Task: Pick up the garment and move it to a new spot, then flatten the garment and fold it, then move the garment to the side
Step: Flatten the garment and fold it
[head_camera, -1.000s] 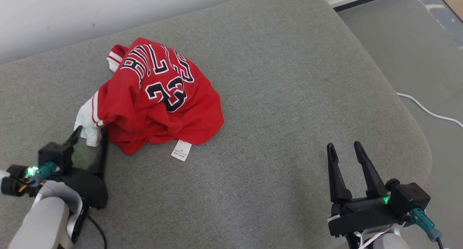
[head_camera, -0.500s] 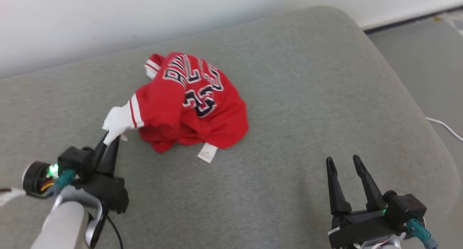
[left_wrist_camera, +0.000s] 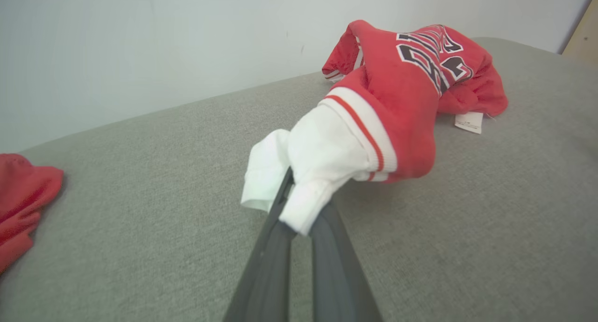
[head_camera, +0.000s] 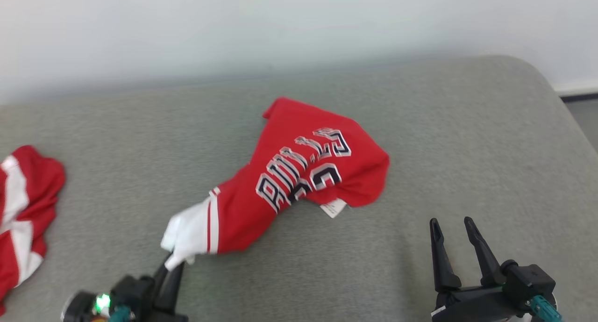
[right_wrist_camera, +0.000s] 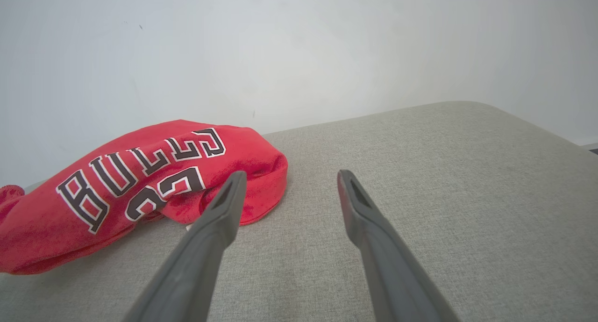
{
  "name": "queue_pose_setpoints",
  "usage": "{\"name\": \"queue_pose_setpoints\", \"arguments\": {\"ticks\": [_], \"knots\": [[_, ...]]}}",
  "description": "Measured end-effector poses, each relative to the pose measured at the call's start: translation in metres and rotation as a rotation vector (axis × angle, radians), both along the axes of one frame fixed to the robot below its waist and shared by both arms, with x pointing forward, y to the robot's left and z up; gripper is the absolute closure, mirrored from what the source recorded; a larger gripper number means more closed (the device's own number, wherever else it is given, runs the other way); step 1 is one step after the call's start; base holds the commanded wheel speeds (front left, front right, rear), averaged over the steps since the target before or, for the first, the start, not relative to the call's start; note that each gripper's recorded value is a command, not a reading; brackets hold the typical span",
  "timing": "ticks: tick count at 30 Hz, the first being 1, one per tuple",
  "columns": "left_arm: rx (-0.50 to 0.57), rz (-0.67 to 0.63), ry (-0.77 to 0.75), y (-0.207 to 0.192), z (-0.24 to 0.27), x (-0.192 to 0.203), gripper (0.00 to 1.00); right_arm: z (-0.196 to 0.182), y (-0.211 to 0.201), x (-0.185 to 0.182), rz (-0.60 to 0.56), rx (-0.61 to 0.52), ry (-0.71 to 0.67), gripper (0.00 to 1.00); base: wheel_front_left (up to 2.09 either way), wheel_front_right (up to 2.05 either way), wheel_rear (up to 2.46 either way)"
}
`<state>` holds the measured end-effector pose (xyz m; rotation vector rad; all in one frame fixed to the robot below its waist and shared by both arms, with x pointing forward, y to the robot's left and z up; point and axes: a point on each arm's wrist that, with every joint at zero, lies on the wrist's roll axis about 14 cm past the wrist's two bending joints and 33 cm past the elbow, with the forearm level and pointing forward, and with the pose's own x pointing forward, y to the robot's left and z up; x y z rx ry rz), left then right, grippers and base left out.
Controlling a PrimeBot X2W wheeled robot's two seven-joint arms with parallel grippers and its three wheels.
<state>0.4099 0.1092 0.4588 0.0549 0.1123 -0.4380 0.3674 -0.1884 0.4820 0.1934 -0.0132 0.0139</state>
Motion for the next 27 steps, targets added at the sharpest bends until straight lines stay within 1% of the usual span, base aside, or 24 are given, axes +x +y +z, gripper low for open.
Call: {"name": "queue_pose_setpoints", "arguments": {"ticks": [7,12,15,16,17,23,27], "knots": [[-0.052,0.117,0.144,0.021,-0.033,-0.054,1.00,0.006,0.025,0.011,0.076,0.007,-0.020,0.00,0.00,0.00,0.00],[-0.091,0.135,0.259,0.014,-0.061,-0.083,1.00,0.006,0.031,0.013,0.094,0.004,-0.021,0.00,0.00,0.00,0.00],[-0.104,0.132,0.287,0.008,-0.068,-0.088,1.00,0.004,0.029,0.014,0.089,0.003,-0.017,0.00,0.00,0.00,0.00],[-0.107,0.139,0.276,0.009,-0.066,-0.087,0.59,0.004,0.029,0.014,0.088,0.003,-0.018,0.00,0.00,0.00,0.00],[-0.111,0.141,0.261,0.010,-0.063,-0.086,0.00,0.004,0.028,0.015,0.087,0.001,-0.018,0.00,0.00,0.00,0.00],[-0.115,0.144,0.174,0.013,-0.040,-0.075,0.00,0.003,0.032,0.015,0.098,-0.001,-0.013,0.00,0.00,0.00,0.00],[-0.120,0.148,0.157,0.014,-0.035,-0.074,0.00,0.002,0.035,0.017,0.106,0.000,-0.012,0.00,0.00,0.00,0.00]]}}
